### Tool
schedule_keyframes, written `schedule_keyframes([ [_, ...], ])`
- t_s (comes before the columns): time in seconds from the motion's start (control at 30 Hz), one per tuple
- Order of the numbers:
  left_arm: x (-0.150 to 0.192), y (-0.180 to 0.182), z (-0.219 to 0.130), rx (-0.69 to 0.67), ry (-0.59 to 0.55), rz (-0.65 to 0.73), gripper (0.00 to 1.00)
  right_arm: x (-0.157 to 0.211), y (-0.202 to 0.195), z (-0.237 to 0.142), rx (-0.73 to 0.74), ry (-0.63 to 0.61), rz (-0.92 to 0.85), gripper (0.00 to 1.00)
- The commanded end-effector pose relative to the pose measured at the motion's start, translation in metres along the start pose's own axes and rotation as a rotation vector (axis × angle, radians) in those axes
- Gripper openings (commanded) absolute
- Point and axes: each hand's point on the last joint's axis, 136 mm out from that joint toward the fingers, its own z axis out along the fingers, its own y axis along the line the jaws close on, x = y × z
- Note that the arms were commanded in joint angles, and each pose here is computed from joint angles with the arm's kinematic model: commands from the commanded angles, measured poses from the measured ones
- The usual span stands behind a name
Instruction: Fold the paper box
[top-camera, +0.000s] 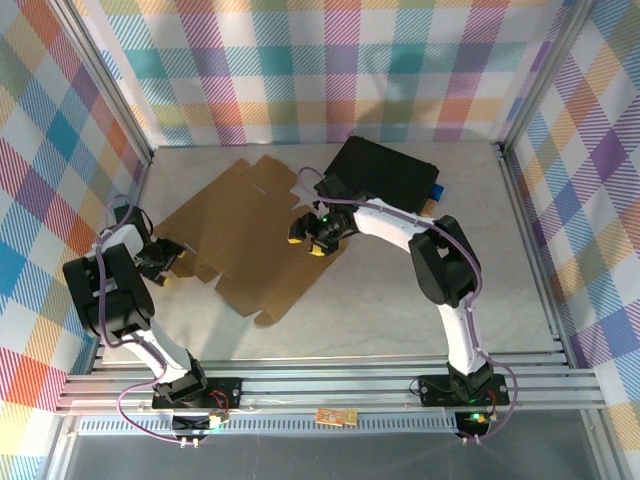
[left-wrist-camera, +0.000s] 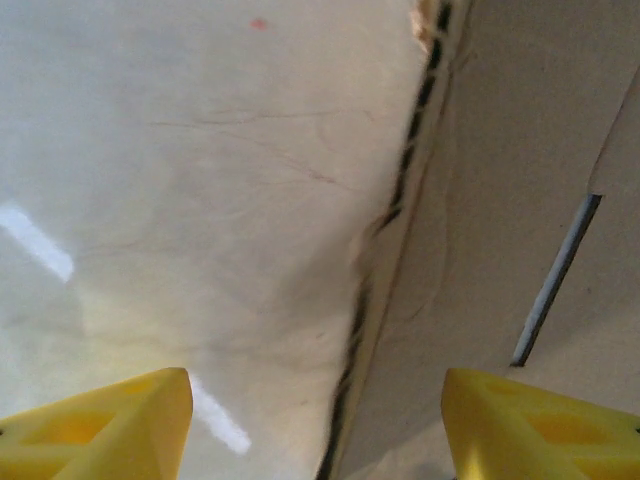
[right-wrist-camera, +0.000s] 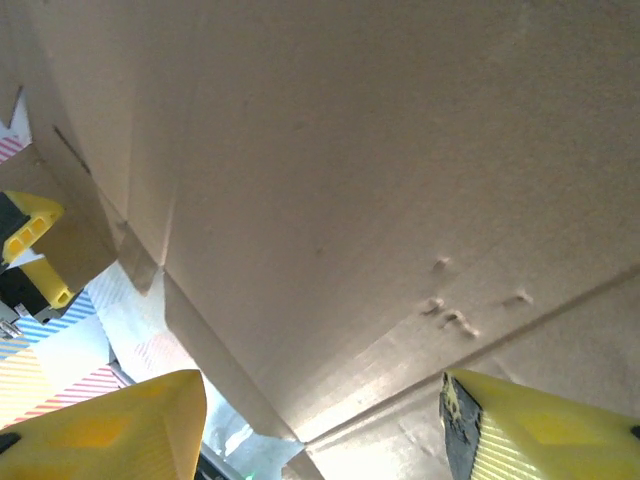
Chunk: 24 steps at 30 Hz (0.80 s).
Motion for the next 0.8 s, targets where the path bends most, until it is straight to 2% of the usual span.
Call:
schedule_keyframes([
  [0.0, -0.011, -0.025, 0.001, 0.105, -0.004, 0.065, 0.63, 0.001, -0.001, 0.008, -0.004, 0.025, 0.027, 0.62],
  [0.07, -0.011, -0.026, 0.003, 0.113, -0.006, 0.068, 0.58, 0.003, -0.007, 0.012, 0.004, 0.036, 0.041, 0.62],
  [0.13, -0.010, -0.028, 0.005, 0.128, -0.008, 0.067, 0.47, 0.006, -0.011, 0.015, 0.004, 0.041, 0.052, 0.61],
  [0.23, -0.008, -0.030, 0.005, 0.150, -0.003, 0.071, 0.17, 0.008, -0.014, 0.015, 0.008, 0.045, 0.062, 0.60],
  [0.3, -0.010, -0.037, -0.007, 0.184, -0.032, 0.072, 0.02, 0.007, -0.013, 0.013, 0.009, 0.044, 0.064, 0.58],
  [0.43, -0.024, -0.048, -0.057, 0.187, -0.187, 0.092, 0.00, 0.003, 0.004, -0.009, 0.002, 0.002, 0.040, 0.57],
  [0.5, -0.032, -0.068, -0.097, 0.228, -0.319, 0.129, 0.00, 0.002, 0.017, -0.030, 0.006, -0.039, 0.017, 0.56],
  [0.6, -0.036, -0.103, -0.147, 0.247, -0.434, 0.218, 0.00, -0.002, 0.033, -0.066, 0.016, -0.112, -0.006, 0.60],
  [0.77, -0.016, -0.154, -0.228, 0.309, -0.691, 0.383, 0.00, -0.006, 0.061, -0.123, -0.023, -0.234, -0.017, 0.63],
])
